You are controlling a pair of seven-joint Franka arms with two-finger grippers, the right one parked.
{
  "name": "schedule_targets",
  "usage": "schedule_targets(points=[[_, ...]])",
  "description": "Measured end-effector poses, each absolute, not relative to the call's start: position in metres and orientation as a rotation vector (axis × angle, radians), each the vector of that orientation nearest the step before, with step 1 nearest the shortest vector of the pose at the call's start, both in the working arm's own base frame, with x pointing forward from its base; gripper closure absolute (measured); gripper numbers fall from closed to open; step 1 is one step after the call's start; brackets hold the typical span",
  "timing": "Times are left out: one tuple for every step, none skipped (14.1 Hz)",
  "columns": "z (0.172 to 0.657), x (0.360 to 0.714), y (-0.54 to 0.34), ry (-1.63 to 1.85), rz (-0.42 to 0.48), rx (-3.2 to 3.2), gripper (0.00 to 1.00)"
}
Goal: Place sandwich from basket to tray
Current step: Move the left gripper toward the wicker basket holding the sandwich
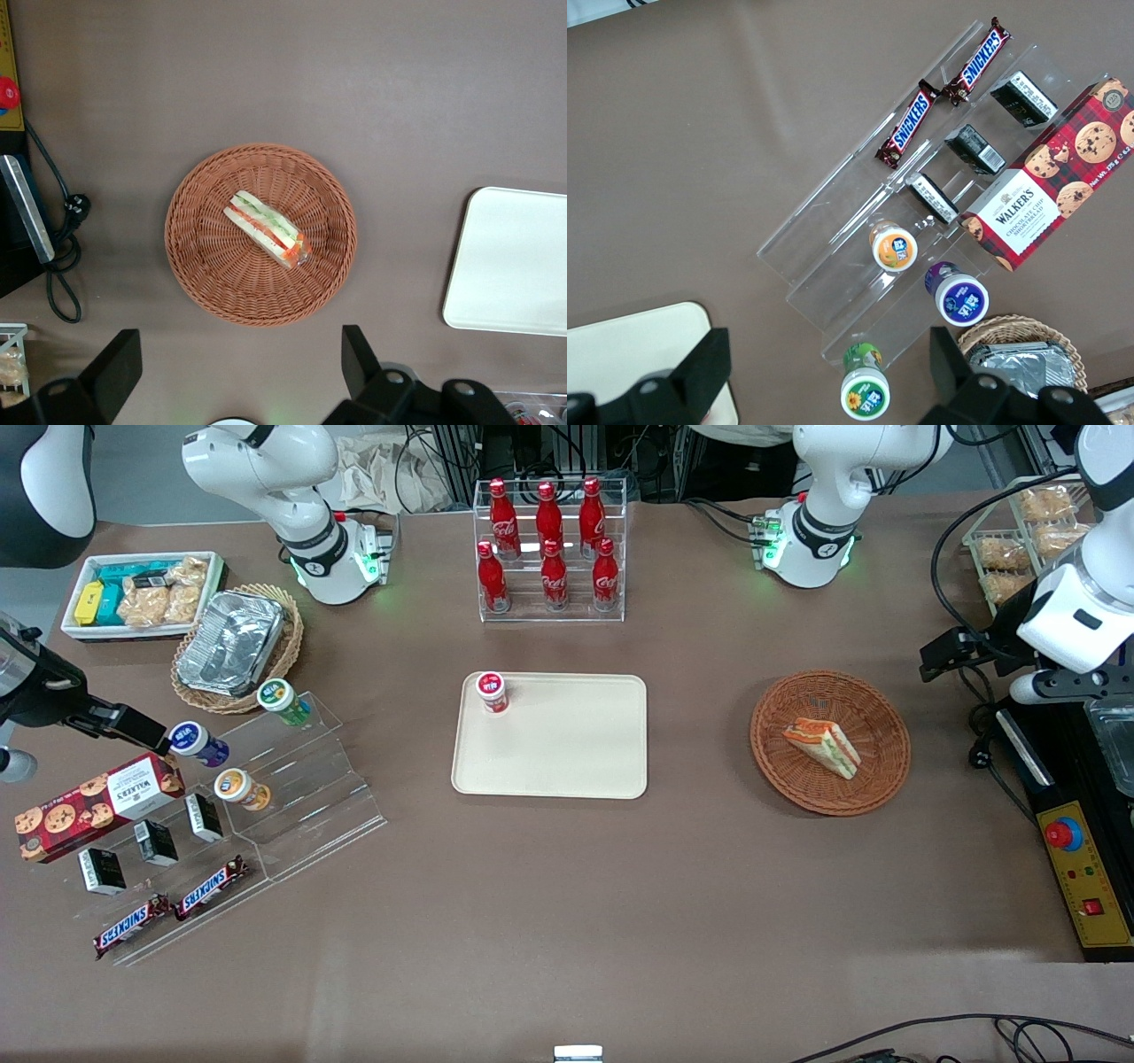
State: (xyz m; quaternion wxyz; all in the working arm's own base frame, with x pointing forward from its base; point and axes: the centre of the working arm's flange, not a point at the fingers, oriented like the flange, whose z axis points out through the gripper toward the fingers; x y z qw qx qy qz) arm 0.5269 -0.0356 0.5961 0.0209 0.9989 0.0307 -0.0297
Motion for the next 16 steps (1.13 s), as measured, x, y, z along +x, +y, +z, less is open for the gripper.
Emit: schedule_targets(points=[[0.597,0.527,-0.036,0.095,-0.088,3.098,0.00],[0.598,0.527,-0.036,0.094,-0.087,3.100,0.00],[0.598,0.527,-0.038,0.090,-0.086,3.104,0.00],[0.597,0.527,-0.039,0.086,-0.087,3.111,0.00],[0.595,0.526,-0.039,0.080,-0.104,3.126,0.00],[0.591,0.523,-0.039,0.077,-0.145,3.140,0.00],[0.585,0.520,-0.039,0.080,-0.185,3.147,0.00],[0.579,0.518,-0.038,0.085,-0.212,3.149,0.00],[0.573,0.516,-0.037,0.090,-0.231,3.149,0.00],[0.566,0.515,-0.037,0.094,-0.239,3.149,0.00],[0.558,0.513,-0.037,0.101,-0.224,3.149,0.00],[0.548,0.511,-0.037,0.114,-0.185,3.149,0.00],[0.535,0.506,-0.037,0.138,-0.146,3.148,0.00],[0.521,0.499,-0.037,0.170,-0.122,3.147,0.00],[0.511,0.492,-0.037,0.200,-0.113,3.146,0.00],[0.504,0.487,-0.038,0.228,-0.110,3.144,0.00]])
